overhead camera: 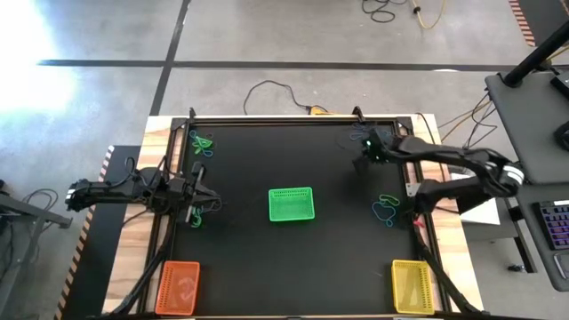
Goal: Sort rubber bands into baskets
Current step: Put the violet rubber band into the green basket
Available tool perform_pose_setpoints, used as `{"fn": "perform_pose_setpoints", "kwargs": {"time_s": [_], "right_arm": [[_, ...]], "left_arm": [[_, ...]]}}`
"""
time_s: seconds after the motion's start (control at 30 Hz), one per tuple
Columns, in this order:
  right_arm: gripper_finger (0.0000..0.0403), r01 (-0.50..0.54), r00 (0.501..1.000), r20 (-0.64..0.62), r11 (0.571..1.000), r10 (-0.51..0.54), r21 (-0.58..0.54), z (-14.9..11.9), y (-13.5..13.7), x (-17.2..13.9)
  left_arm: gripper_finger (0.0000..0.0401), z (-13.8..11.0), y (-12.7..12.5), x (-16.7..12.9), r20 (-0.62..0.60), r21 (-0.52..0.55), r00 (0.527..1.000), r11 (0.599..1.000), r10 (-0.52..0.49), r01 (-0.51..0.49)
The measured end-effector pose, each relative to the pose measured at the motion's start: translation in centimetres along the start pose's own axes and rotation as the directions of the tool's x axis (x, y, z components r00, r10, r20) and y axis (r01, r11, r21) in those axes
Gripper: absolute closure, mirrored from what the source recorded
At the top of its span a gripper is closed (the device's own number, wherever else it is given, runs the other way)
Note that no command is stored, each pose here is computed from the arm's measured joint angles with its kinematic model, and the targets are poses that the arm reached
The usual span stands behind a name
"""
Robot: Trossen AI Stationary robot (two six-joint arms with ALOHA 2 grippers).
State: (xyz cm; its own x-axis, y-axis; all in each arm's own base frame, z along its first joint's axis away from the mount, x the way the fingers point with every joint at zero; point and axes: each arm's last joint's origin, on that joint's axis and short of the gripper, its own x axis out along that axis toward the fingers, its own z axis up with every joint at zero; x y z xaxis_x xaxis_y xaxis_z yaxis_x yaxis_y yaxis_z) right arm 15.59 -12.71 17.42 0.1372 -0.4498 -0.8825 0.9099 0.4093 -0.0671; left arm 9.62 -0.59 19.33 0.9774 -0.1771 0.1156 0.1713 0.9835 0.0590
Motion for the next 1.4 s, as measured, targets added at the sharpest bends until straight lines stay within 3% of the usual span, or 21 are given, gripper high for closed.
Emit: {"fn": "perform_pose_setpoints", "kwargs": {"time_s": [0.33, 0.6, 0.93, 1.17, 1.4], "right_arm": [[0.0232, 0.068, 0.982, -0.184, 0.993, -0.049, 0.098, 2.2, -2.0, 4.2], [0.0244, -0.029, 0.98, -0.19, 0.986, 0.06, 0.164, 3.0, -2.4, 5.6], [0.0265, -0.001, 0.981, -0.189, 0.981, 0.039, 0.195, 3.2, -3.1, 5.9], [0.0305, 0.021, 0.984, -0.18, 0.977, 0.018, 0.211, 3.3, -3.2, 5.9], [0.0385, 0.046, 0.983, -0.183, 0.983, -0.013, 0.179, 3.2, -2.9, 6.2]], "left_arm": [[0.0401, 0.0, 0.0, 0.0, 0.0, 0.0, 1.0, 1.0, 0.0, 0.0], [0.0401, 0.0, 0.0, 0.0, -0.001, 0.0, 1.0, 1.0, 0.0, 0.0], [0.0401, 0.0, 0.0, 0.0, 0.0, 0.0, 1.0, 1.0, 0.0, 0.0], [0.0401, 0.0, 0.0, 0.0, -0.001, 0.0, 1.0, 1.0, 0.0, 0.0], [0.0401, 0.0, 0.0, 0.0, -0.001, 0.0, 1.0, 1.0, 0.0, 0.0]]}}
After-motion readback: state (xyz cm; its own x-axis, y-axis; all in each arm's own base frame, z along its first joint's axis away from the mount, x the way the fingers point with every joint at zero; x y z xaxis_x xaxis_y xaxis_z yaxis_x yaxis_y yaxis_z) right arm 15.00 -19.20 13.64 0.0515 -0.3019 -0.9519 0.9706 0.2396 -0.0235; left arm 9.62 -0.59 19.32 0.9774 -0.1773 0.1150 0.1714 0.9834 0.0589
